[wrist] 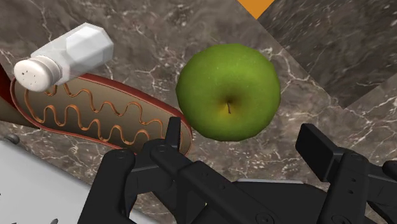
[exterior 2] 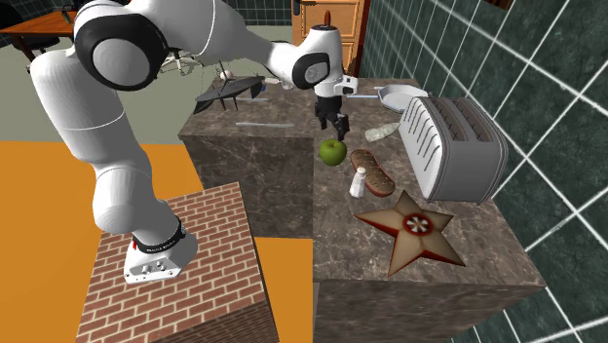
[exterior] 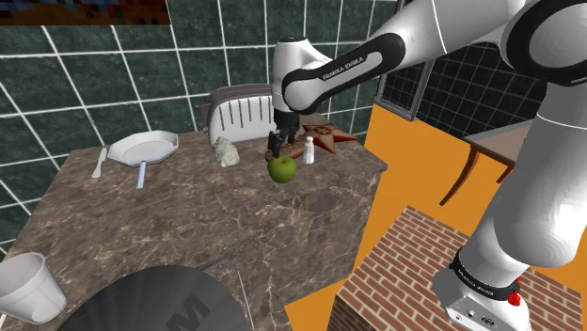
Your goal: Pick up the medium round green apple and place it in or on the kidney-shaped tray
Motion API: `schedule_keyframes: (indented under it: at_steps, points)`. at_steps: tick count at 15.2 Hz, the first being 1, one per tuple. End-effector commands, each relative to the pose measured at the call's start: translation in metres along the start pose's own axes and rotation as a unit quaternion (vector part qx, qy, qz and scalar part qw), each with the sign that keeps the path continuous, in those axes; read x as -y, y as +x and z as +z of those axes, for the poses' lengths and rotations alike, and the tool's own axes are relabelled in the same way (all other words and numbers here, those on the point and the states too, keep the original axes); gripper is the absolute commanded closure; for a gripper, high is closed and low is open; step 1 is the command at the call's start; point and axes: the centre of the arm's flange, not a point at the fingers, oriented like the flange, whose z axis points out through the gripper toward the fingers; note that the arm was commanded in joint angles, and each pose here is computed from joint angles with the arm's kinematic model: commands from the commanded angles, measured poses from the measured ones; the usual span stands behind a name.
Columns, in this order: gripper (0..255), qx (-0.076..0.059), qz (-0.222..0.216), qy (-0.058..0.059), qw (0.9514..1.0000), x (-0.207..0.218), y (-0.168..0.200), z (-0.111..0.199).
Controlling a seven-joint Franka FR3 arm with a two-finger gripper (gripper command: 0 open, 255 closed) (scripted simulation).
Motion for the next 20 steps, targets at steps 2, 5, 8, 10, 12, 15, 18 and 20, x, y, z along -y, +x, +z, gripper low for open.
schedule_keyframes:
  at_steps: [2,5,8,10,12,15,18,20]
  points:
    - [0,-0.001,0.0,0.0,1.0,0.0,0.002,0.016]
    - [0,-0.001,0.0,0.0,1.0,0.0,0.002,0.029]
    - [0,-0.001,0.0,0.0,1.0,0.0,0.002,0.029]
    - [0,-0.001,0.0,0.0,1.0,0.0,0.002,0.029]
    - [0,-0.001,0.0,0.0,1.0,0.0,0.002,0.029]
    - [255,-0.001,0.0,0.0,1.0,0.0,0.002,0.029]
    - [255,-0.001,0.0,0.0,1.0,0.0,0.002,0.029]
    - [255,-0.001,0.0,0.0,1.0,0.0,0.002,0.029]
